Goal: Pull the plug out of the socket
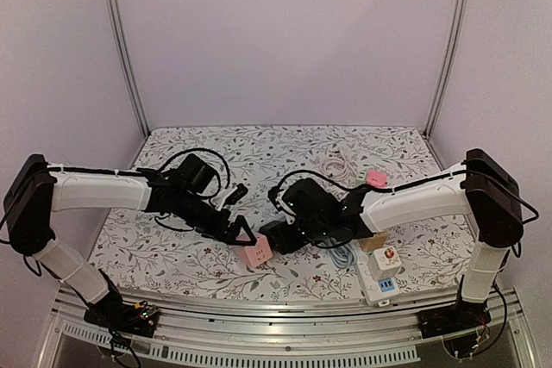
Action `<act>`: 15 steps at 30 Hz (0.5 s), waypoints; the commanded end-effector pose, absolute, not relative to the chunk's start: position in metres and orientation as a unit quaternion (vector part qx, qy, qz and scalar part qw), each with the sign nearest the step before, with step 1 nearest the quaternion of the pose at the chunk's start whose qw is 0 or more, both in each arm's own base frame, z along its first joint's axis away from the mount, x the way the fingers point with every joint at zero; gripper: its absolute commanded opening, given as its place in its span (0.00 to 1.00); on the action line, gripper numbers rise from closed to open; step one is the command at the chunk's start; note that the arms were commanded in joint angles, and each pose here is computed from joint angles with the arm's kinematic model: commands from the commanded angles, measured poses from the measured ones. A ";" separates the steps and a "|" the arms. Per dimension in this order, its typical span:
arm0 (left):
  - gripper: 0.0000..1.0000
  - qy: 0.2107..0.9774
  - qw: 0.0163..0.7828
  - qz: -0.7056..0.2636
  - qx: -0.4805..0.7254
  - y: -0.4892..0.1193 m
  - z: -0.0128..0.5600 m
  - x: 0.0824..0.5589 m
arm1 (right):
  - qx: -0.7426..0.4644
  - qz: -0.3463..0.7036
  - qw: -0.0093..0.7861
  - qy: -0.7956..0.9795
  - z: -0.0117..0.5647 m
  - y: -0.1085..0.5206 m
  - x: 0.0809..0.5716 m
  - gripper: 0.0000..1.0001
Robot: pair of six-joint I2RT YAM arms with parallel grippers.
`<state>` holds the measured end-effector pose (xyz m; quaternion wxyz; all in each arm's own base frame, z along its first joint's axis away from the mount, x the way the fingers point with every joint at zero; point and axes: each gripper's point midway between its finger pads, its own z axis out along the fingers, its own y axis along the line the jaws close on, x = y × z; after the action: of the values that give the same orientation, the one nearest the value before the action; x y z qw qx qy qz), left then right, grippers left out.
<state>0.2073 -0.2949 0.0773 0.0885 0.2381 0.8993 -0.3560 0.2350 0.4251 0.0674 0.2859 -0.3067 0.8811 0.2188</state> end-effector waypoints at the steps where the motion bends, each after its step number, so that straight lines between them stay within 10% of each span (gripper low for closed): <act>1: 1.00 0.914 0.156 -0.255 0.273 -0.282 0.083 0.215 | -0.253 0.212 0.278 0.902 0.082 0.415 0.237 0.20; 15: 1.00 0.790 0.389 -0.204 0.427 -0.309 0.147 0.186 | -0.197 0.183 0.222 0.937 0.095 0.393 0.245 0.20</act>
<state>0.1905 -0.3010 0.1406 0.3246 0.3804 0.8359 -0.2262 0.2437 0.4015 0.0740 0.2393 -0.2318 0.9269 0.1729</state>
